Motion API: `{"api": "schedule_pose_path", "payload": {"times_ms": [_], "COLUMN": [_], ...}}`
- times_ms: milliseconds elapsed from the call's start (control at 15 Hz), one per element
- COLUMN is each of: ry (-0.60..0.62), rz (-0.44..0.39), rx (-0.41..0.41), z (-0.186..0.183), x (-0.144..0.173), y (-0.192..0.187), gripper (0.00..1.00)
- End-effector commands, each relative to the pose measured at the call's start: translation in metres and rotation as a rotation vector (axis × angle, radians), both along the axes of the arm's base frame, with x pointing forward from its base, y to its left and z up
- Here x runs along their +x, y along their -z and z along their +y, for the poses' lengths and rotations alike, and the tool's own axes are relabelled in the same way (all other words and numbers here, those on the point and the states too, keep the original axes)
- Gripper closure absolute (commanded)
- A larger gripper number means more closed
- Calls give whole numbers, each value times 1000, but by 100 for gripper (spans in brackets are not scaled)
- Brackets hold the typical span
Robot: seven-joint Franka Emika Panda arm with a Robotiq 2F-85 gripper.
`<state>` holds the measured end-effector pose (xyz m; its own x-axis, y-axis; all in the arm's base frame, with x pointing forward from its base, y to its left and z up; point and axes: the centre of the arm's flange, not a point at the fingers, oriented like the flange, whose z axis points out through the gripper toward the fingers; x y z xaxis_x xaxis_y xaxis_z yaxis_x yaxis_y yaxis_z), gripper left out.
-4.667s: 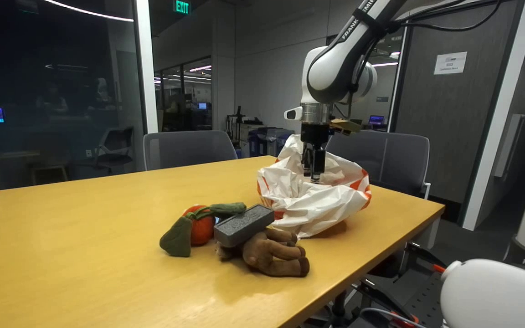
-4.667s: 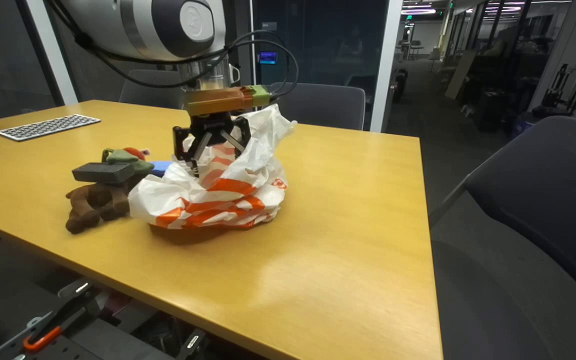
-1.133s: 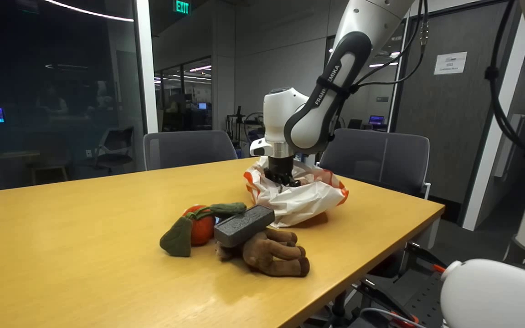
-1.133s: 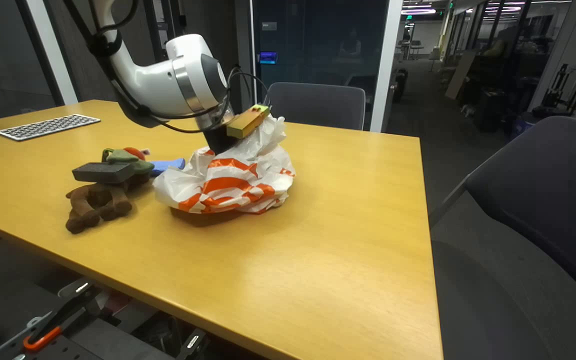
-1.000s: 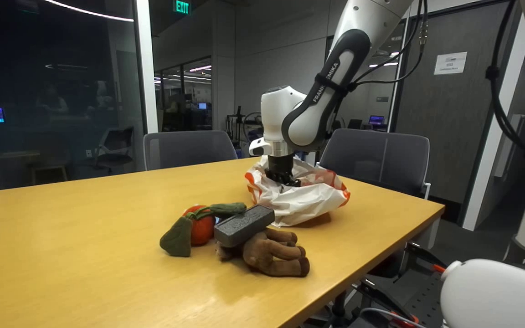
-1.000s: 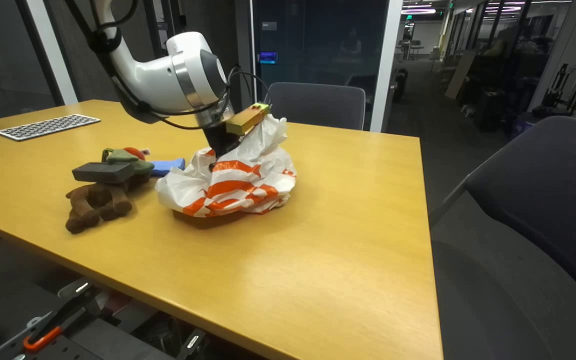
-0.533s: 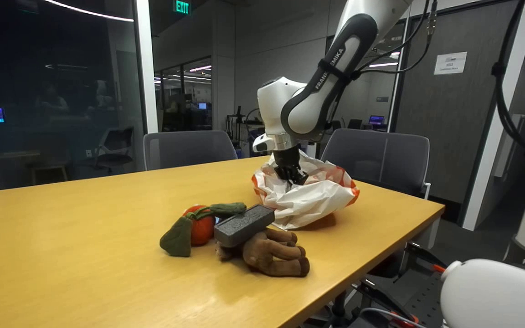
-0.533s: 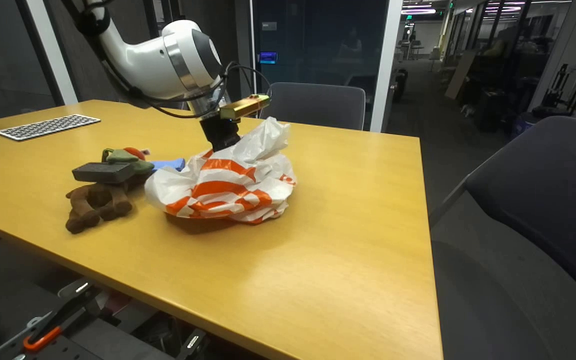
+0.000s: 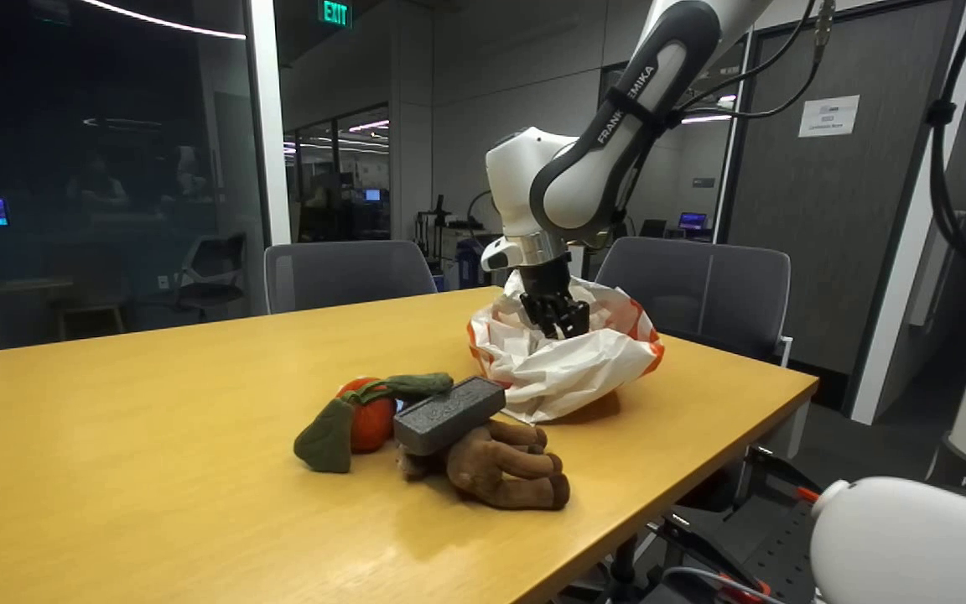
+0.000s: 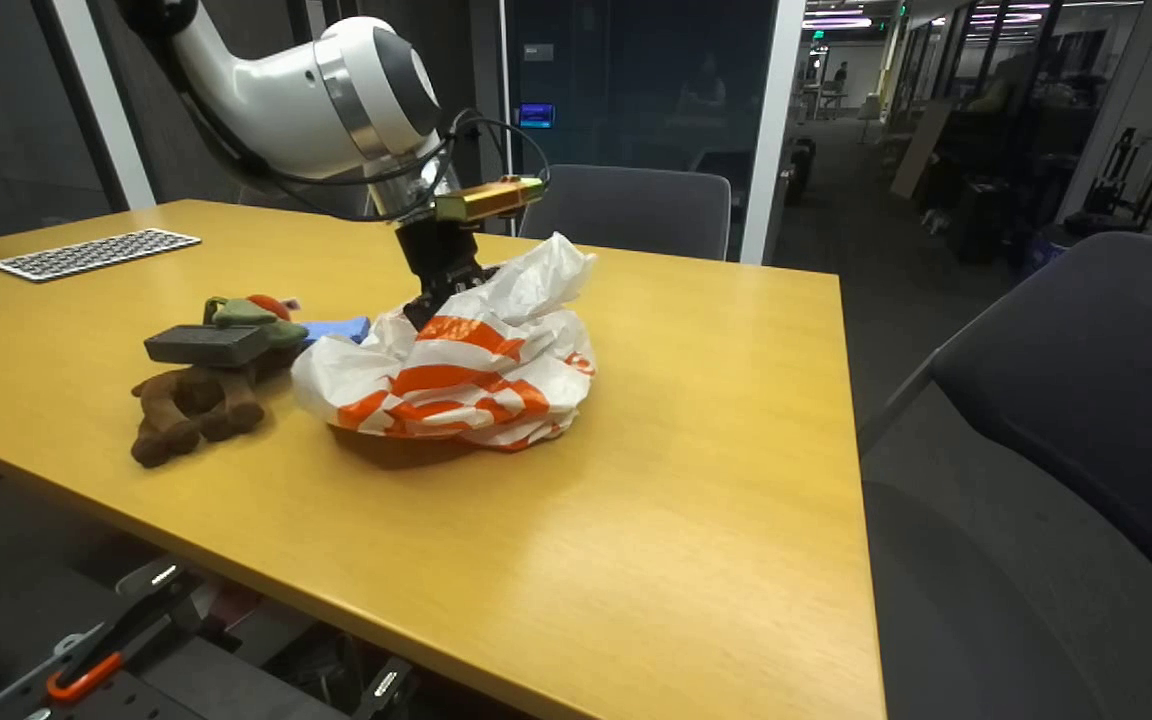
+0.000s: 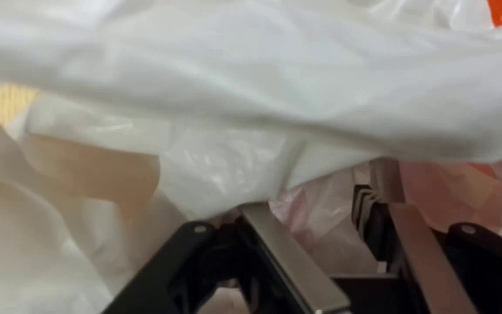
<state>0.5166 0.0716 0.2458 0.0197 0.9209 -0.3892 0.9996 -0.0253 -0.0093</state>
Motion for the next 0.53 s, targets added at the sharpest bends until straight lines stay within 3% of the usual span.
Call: {"api": "schedule_pose_path", "payload": {"times_ms": [0, 133, 333, 400, 467], "ry": [-16, -1, 32, 29, 31], "rz": [-23, -6, -11, -7, -16], "rx": [13, 24, 94, 67, 82], "z": [-8, 0, 20, 12, 17], "x": [0, 12, 28, 11, 15], "y": [-10, -12, -29, -13, -18], "gripper": [14, 1, 0, 0, 0]}}
